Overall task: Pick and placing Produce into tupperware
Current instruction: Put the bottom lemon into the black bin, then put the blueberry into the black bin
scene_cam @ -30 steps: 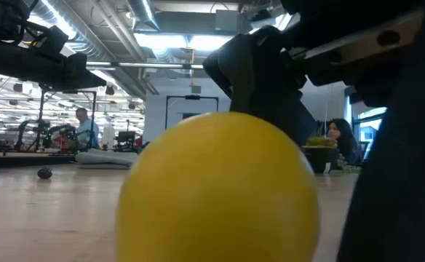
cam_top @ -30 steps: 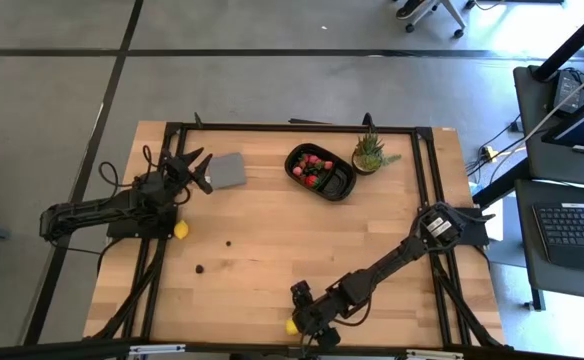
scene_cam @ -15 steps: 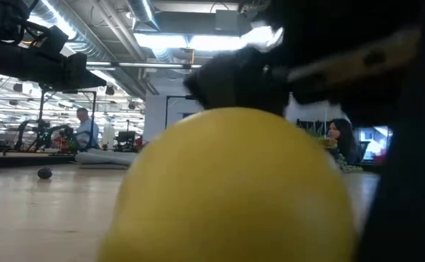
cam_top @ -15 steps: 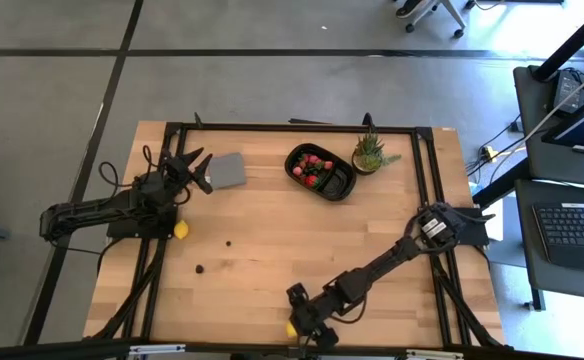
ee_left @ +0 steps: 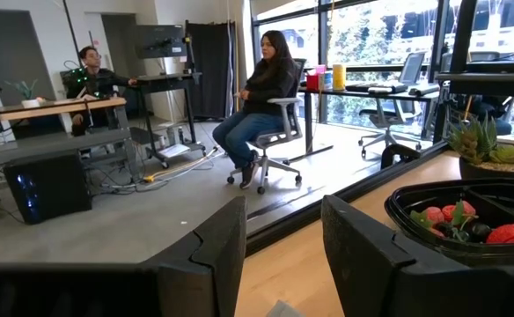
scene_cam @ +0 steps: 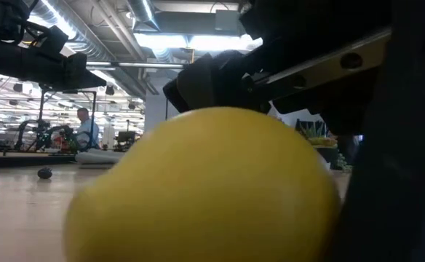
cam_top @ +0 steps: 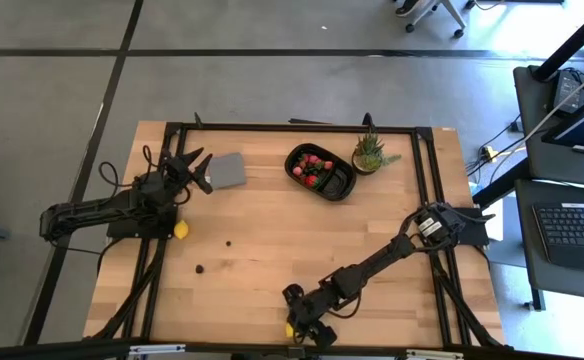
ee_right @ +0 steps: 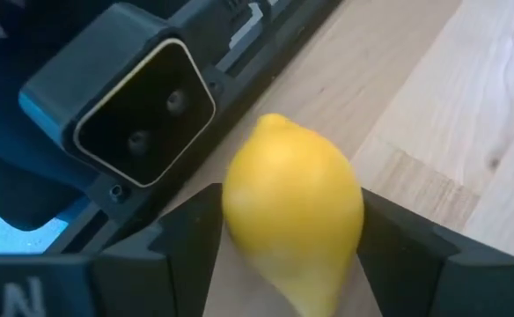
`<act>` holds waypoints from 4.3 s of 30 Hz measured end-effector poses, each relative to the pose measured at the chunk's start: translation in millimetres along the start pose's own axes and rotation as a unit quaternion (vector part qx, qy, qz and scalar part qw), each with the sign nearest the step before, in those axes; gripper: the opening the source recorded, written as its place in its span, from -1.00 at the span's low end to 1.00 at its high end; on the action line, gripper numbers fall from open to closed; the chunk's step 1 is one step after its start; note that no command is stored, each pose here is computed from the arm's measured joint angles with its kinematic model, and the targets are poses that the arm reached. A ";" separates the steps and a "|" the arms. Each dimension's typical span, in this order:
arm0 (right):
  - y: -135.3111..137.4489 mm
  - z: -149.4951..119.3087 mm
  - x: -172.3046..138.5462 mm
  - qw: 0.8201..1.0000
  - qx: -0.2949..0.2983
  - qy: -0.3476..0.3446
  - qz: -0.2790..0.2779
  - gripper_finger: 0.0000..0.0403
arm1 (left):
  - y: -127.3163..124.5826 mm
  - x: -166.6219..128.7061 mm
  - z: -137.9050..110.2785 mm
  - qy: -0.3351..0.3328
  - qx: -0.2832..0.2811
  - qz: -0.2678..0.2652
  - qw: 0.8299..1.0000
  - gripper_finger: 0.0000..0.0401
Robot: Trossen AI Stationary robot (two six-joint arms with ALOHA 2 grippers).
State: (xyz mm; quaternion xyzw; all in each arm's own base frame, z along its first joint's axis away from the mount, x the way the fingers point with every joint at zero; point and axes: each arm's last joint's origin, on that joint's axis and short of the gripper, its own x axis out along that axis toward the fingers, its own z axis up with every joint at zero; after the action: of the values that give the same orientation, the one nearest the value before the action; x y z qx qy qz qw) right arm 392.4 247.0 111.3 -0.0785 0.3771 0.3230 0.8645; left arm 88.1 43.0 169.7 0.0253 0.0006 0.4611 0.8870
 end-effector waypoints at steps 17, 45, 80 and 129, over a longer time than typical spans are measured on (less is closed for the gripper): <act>-0.7 1.7 -0.1 1.000 -0.003 -0.009 -0.001 0.19 | 0.0 0.0 0.0 0.000 0.000 0.000 1.000 -0.30; -24.4 19.2 -39.7 0.998 0.037 -0.003 -0.051 0.05 | 0.0 0.0 0.0 0.000 0.000 0.000 1.000 -0.30; -232.5 -99.1 -315.5 0.804 0.473 0.151 -0.327 0.05 | -0.2 -0.1 -0.5 0.003 0.002 -0.002 1.000 -0.30; -249.2 -70.5 -322.0 0.848 0.386 0.050 -0.359 0.70 | -4.6 -0.5 3.0 -0.018 0.013 -0.083 0.996 0.45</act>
State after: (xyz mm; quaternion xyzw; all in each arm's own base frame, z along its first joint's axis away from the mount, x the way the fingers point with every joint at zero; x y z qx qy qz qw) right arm 340.7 -134.6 261.1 0.1154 0.4599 -0.1861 0.8605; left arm 91.7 39.8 172.4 0.0455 -0.0074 0.3854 0.9216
